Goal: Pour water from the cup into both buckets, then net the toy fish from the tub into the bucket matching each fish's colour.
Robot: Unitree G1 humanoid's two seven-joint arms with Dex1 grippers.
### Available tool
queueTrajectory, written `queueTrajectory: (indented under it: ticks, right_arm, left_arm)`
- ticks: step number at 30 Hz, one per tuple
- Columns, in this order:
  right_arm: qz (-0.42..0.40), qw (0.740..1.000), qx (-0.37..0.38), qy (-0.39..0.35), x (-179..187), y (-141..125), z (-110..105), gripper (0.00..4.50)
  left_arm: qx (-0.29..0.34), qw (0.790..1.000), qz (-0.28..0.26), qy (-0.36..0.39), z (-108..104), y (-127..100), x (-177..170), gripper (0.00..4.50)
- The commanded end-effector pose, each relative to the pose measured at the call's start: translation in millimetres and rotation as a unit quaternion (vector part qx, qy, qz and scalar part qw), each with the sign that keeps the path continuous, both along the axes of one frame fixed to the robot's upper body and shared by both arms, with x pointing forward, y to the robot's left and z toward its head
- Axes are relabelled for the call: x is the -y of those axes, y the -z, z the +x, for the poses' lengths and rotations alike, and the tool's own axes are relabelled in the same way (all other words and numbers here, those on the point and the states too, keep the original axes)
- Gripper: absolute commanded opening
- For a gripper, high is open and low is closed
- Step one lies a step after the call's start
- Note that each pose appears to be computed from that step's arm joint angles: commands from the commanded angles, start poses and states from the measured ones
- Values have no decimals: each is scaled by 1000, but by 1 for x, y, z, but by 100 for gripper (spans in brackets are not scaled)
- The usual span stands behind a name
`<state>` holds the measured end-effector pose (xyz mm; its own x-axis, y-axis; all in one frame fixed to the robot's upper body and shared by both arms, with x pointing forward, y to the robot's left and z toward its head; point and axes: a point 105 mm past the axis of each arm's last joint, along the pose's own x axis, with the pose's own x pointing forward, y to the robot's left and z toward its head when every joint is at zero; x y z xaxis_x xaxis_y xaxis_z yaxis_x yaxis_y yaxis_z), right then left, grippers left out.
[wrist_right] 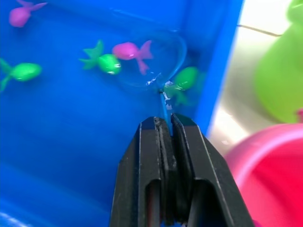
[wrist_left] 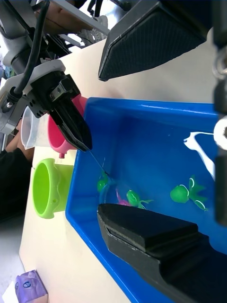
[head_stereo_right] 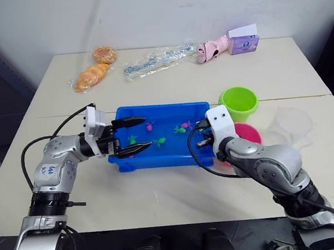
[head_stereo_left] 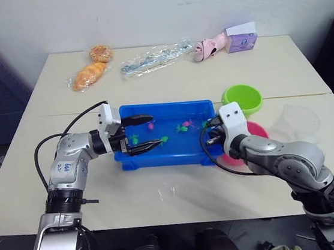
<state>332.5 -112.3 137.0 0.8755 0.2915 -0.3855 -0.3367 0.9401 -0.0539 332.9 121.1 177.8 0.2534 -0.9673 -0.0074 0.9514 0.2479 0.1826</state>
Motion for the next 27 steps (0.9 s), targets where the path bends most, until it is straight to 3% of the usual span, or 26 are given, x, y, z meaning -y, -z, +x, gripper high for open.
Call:
queueTrajectory:
  ticks: [1,27]
  right_arm:
    - [11,999,40,0,2,-16,4,0]
    - [-62,985,102,-126,-14,-19,-8,0]
  left_arm:
    - [19,1000,2,-1,-4,-9,-3,446]
    - [14,1000,3,-8,-7,-7,-8,446]
